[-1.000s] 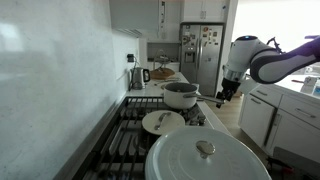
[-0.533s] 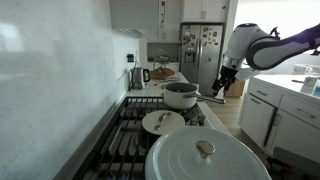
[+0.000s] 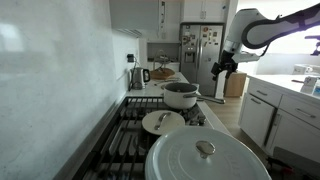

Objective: Put the piece of broccoli in the cream pot

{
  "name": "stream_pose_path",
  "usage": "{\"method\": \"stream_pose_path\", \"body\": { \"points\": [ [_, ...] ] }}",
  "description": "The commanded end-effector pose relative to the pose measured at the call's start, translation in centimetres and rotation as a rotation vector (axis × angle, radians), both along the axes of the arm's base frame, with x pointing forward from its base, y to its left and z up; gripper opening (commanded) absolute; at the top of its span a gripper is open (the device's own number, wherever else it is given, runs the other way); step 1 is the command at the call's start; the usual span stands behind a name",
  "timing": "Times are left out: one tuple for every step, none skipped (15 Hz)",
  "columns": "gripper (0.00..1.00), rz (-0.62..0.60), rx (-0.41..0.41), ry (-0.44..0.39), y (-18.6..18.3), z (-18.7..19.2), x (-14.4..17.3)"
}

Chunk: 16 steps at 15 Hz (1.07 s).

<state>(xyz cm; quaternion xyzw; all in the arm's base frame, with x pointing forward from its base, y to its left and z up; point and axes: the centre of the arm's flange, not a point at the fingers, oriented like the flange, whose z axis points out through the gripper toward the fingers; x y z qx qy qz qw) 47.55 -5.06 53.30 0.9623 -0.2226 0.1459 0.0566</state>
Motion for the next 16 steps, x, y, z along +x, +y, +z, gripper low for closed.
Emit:
{"method": "stream_pose_path", "body": {
  "points": [
    [1.0, -0.097, 0.072, -0.03, -2.0, 2.2, 4.0],
    [1.0, -0.121, 0.089, -0.046, -2.7, 2.5, 4.9],
    [1.0, -0.146, 0.101, -0.057, -3.3, 2.7, 5.7],
    [1.0, -0.176, 0.108, -0.07, -3.9, 2.9, 6.7],
    [1.0, -0.2, 0.112, -0.078, -4.4, 3.0, 7.5],
    [1.0, -0.224, 0.112, -0.086, -5.0, 3.0, 8.4],
    [1.0, -0.245, 0.11, -0.099, -5.4, 3.0, 9.2],
    [1.0, -0.258, 0.113, -0.107, -5.7, 3.0, 10.0],
    [1.0, -0.269, 0.11, -0.115, -6.0, 3.0, 10.8],
    [1.0, -0.278, 0.114, -0.117, -6.4, 3.0, 11.7],
    [1.0, -0.284, 0.113, -0.122, -6.7, 3.1, 12.5],
    [1.0, -0.292, 0.115, -0.127, -7.1, 3.1, 13.4],
    [1.0, -0.301, 0.117, -0.13, -7.6, 3.1, 14.1],
    [1.0, -0.307, 0.117, -0.132, -8.1, 3.1, 15.0],
    [1.0, -0.314, 0.118, -0.131, -8.7, 3.0, 15.8],
    [1.0, -0.321, 0.12, -0.131, -9.2, 2.8, 16.4]
  ]
}}
